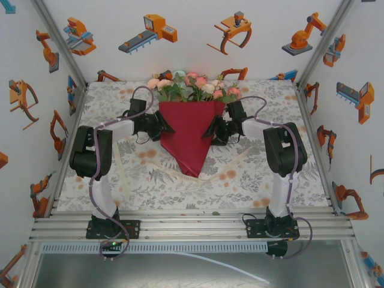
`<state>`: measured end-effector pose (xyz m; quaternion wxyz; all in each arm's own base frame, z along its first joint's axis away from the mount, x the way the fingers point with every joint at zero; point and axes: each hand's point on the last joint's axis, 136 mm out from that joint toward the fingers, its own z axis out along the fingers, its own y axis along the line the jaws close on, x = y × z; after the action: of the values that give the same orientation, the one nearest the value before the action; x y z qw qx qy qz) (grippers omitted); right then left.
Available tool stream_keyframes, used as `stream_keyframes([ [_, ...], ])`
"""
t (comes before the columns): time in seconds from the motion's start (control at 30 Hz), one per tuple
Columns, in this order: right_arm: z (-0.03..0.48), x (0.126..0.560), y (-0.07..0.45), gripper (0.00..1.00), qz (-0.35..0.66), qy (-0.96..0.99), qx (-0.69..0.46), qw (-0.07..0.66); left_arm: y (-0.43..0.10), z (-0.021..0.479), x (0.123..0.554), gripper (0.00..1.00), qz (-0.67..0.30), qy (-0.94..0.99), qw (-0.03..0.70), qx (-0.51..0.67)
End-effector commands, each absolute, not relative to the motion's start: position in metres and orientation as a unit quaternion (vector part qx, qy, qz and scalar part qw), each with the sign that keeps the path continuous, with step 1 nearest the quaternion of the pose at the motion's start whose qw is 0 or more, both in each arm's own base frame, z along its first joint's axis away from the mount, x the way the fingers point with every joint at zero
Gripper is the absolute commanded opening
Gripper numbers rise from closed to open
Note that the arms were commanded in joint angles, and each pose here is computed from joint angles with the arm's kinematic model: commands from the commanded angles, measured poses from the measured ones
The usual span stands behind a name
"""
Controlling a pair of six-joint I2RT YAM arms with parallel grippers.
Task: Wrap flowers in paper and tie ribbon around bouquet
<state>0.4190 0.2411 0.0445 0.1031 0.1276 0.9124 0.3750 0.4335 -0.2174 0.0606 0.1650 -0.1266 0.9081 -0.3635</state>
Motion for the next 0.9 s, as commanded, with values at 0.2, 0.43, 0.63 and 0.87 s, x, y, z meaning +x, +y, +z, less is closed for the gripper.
stream_keyframes([
  [0.2, 0.052, 0.426, 0.245, 0.30, 0.382, 0.906, 0.138, 0.119, -0.234, 0.071, 0.437, 0.25, -0.407, 0.891, 0.163, -0.115],
  [0.43, 0.072, 0.428, 0.245, 0.11, 0.386, 0.903, 0.136, 0.129, -0.240, 0.097, 0.437, 0.05, -0.433, 0.878, 0.171, -0.107],
  [0.63, 0.090, 0.426, 0.244, 0.06, 0.386, 0.903, 0.132, 0.135, -0.242, 0.114, 0.432, 0.00, -0.450, 0.870, 0.171, -0.106],
  [0.87, 0.096, 0.421, 0.243, 0.04, 0.387, 0.904, 0.132, 0.126, -0.244, 0.137, 0.433, 0.00, -0.469, 0.857, 0.176, -0.120],
])
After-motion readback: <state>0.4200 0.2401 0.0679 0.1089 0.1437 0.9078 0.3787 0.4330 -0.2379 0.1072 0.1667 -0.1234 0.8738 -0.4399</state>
